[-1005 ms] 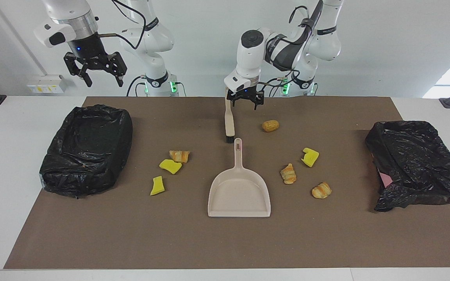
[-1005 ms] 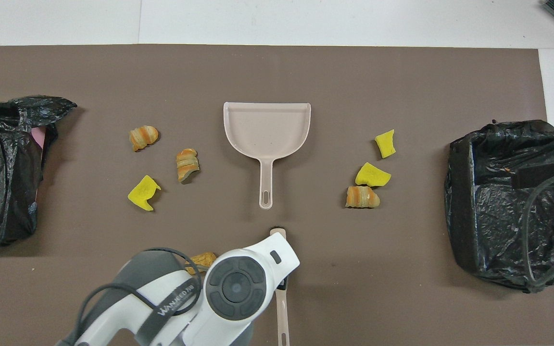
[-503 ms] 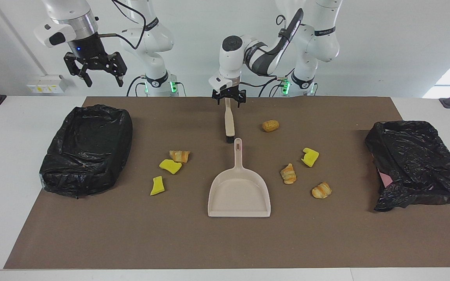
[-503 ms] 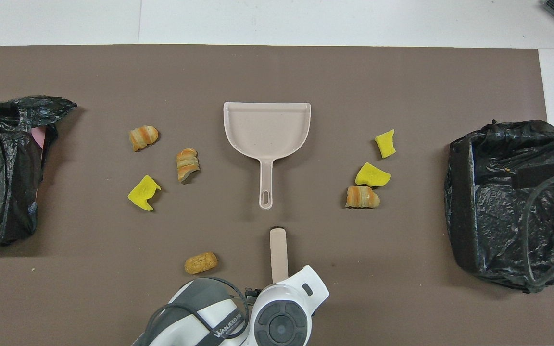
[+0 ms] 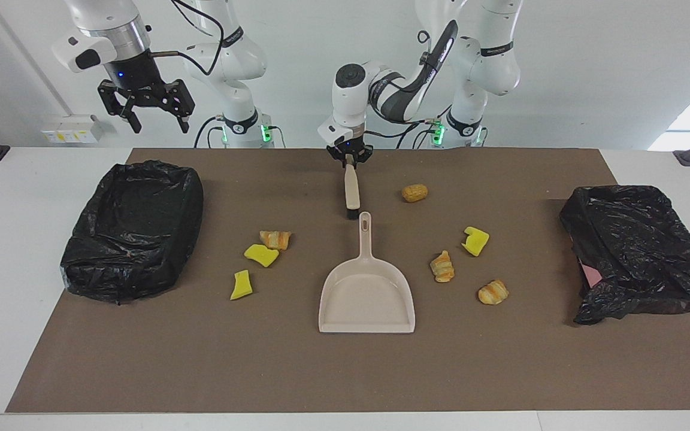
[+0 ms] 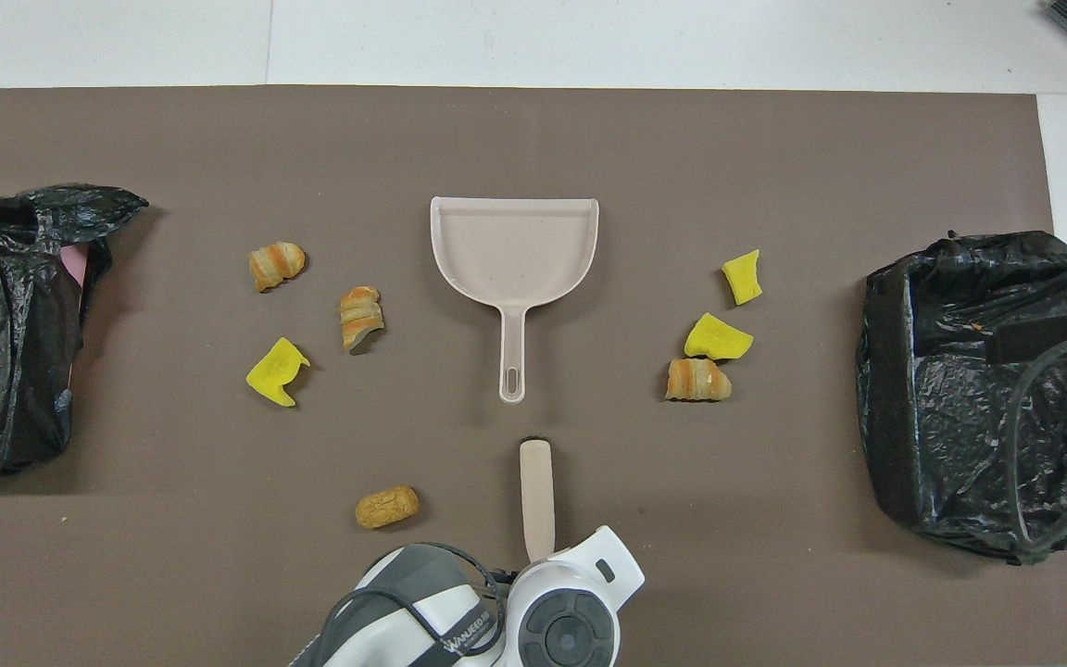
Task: Sweep and dump trash in bin
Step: 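Reach the left gripper to the brush handle and grasp it, then lift the brush with the left gripper while the right gripper grasps the dustpan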
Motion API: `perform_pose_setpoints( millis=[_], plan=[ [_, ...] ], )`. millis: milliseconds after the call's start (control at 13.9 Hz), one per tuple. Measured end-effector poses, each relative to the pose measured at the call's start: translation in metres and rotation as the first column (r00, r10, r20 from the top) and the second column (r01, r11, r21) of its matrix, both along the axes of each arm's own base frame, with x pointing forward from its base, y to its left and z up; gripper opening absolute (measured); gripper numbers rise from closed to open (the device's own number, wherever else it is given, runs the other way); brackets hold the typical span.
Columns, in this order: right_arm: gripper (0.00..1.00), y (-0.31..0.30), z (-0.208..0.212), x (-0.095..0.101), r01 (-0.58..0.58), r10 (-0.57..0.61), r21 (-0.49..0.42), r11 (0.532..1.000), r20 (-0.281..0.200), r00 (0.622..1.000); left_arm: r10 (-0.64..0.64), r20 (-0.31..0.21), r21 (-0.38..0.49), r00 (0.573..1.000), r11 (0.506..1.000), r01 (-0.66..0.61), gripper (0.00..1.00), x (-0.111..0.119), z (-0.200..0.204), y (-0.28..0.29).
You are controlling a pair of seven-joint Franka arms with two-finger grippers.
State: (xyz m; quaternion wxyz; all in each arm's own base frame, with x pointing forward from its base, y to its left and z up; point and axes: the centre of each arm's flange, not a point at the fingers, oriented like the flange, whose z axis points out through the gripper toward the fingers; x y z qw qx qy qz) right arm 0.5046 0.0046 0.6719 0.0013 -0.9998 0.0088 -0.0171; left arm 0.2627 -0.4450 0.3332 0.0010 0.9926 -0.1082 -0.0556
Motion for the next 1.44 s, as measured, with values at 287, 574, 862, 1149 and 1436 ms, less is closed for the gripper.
perform_pose_setpoints(
  millis=[287,574,862,1149,1436],
  plan=[
    [1.0,0.0,0.0,0.0,0.0,0.0,0.0,1.0,0.0,1.0,0.051,-0.051,0.064,0.997,0.997,-0.048,0.26,0.02,0.014,0.024],
    [1.0,0.008,0.0,0.0,-0.015,0.015,0.0,1.0,-0.001,1.0,0.104,-0.132,0.17,0.986,0.982,-0.08,0.26,0.025,0.035,0.057],
    [1.0,0.042,-0.017,0.004,-0.047,0.047,0.008,0.999,0.002,0.999,0.117,-0.176,0.212,0.977,0.974,-0.078,0.26,0.032,0.047,0.082],
    [1.0,0.122,-0.069,0.026,-0.06,0.059,0.022,0.998,0.046,0.997,0.018,-0.206,0.202,0.978,0.979,0.024,0.26,0.013,0.032,0.094],
    [1.0,0.182,-0.135,0.051,-0.063,0.063,0.024,0.998,0.017,0.998,-0.04,-0.193,0.139,0.98,0.988,0.068,0.26,0.016,0.015,0.13]
  ],
)
